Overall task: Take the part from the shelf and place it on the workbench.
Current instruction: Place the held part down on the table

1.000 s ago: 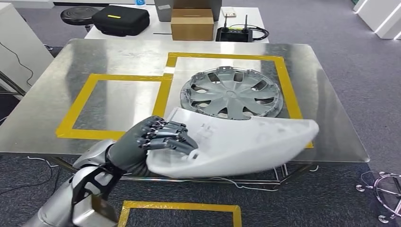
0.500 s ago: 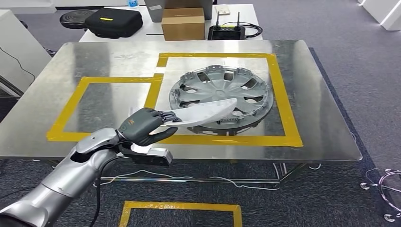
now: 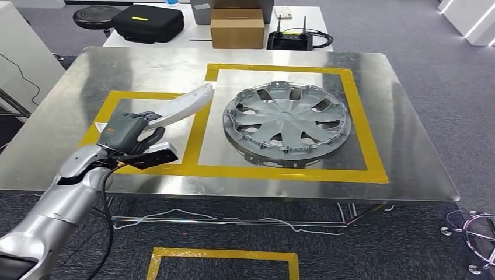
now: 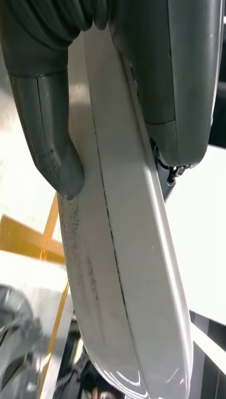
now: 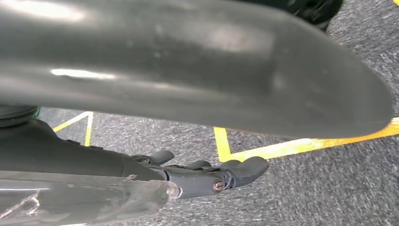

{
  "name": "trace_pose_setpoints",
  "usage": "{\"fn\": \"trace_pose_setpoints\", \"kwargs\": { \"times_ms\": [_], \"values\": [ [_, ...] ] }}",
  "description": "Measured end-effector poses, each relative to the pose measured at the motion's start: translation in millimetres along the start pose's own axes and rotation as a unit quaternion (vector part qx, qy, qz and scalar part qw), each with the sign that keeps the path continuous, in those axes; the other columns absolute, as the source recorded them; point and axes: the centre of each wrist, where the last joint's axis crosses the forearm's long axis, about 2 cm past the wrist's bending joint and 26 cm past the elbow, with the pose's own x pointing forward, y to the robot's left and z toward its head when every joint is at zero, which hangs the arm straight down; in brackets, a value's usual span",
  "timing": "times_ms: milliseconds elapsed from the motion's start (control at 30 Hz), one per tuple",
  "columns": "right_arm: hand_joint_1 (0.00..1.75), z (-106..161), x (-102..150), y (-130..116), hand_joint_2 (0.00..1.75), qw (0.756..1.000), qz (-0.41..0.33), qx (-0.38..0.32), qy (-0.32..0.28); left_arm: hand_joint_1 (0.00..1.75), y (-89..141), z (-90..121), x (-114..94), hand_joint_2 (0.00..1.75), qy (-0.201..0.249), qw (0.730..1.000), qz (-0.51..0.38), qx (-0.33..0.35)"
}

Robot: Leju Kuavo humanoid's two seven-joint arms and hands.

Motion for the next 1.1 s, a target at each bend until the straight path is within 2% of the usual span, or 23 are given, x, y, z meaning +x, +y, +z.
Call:
{"fn": "trace_pose_setpoints", "kwargs": {
  "times_ms": [200, 300, 467, 600, 733, 967, 1100],
  "values": [
    [0.0, -1, -1, 4, 0.0, 1.0, 0.005, 0.003, 0.006, 1.75, 10, -1, -15, 1.75, 0.059, 0.998, -0.017, 0.029],
    [0.0, -1, 0, 5, 0.0, 1.0, 0.009, 0.005, 0.009, 1.75, 11, -6, -21, 1.75, 0.075, 0.996, -0.037, 0.006],
    [0.0, -2, 2, 7, 0.0, 1.0, 0.015, 0.009, 0.01, 1.75, 0, -8, -24, 1.75, 0.105, 0.992, -0.063, -0.041],
    [0.0, -2, 2, 8, 0.0, 1.0, 0.019, 0.01, 0.012, 1.75, -14, -2, -29, 1.75, 0.13, 0.984, -0.078, -0.089],
    [0.0, -2, 4, 9, 0.0, 1.0, 0.025, 0.014, 0.013, 1.75, -19, -4, -30, 1.75, 0.145, 0.977, -0.093, -0.123],
    [0.0, -3, 4, 12, 0.0, 0.999, 0.027, 0.019, 0.014, 1.75, -27, -6, -26, 1.75, 0.159, 0.972, -0.094, -0.147],
    [0.0, -3, 3, 13, 0.0, 0.999, 0.027, 0.019, 0.015, 0.0, -29, -6, -24, 0.0, 0.157, 0.97, -0.097, -0.156]
  ]
}}
